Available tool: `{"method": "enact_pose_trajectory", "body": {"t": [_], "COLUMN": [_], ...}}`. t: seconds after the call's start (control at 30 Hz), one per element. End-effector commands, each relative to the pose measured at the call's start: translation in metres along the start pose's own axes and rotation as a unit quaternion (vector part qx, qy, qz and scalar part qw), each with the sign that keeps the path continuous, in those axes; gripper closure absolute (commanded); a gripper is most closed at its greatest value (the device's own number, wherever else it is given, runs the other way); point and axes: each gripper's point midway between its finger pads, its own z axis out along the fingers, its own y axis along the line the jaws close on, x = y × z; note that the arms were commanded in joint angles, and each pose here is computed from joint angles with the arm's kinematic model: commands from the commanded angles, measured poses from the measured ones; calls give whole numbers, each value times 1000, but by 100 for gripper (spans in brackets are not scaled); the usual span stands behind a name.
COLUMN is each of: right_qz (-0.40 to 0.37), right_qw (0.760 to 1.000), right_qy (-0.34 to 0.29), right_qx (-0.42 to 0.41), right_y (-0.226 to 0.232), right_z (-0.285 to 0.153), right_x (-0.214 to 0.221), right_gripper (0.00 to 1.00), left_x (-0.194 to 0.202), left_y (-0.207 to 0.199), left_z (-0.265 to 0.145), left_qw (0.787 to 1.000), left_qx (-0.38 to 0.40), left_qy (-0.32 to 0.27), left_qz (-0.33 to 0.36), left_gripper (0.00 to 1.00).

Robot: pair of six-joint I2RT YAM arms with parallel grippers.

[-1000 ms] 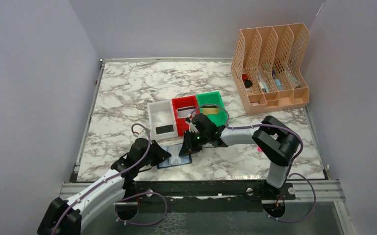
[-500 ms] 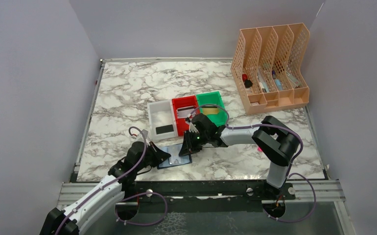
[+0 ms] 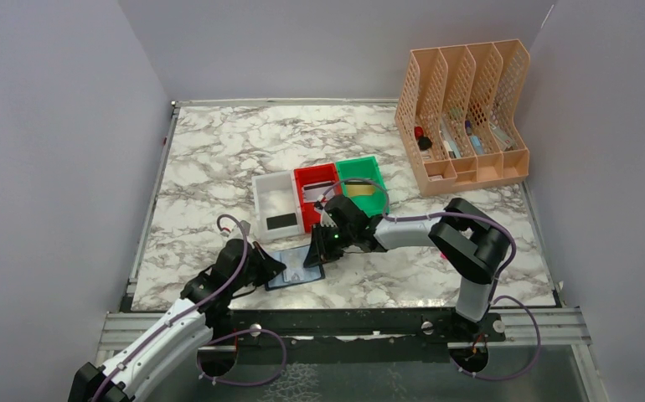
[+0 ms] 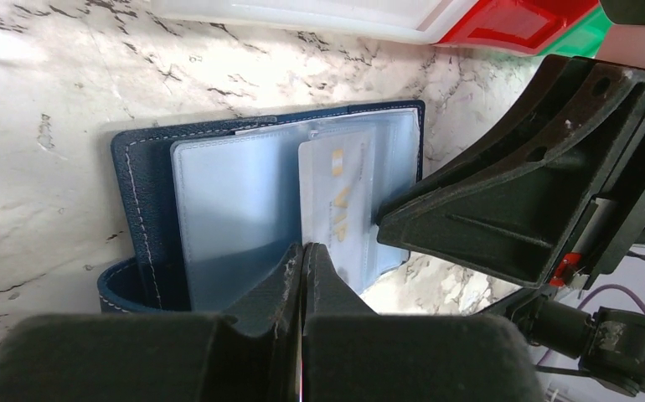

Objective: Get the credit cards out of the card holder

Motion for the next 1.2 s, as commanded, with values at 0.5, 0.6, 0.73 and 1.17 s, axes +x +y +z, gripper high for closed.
{"method": "enact_pose_trajectory", "body": {"t": [0.5,0.6,0.73,1.17], "right_qz": [7,6,10,-35], "right_qw": [984,975,966,987], "right_qy": [0,-7,-24,-55], "right_qx": [176,220,256,146], "right_y": [-75,-92,-106,-45], "right_z": [-13,-21,-34,-56], "right_x": [17,19,20,-3], "right_gripper": [80,80,80,77], "left_x": [4,8,16,14], "left_y": [-20,-28,-38,-41], "left_z": [6,9,14,28], "left_qw": [998,996,993,996], "left_qx": [60,83,114,90], "left_qy": [16,27,44,24], "left_qz": [20,13,-10,6], "left_gripper": [100,100,100,100]}}
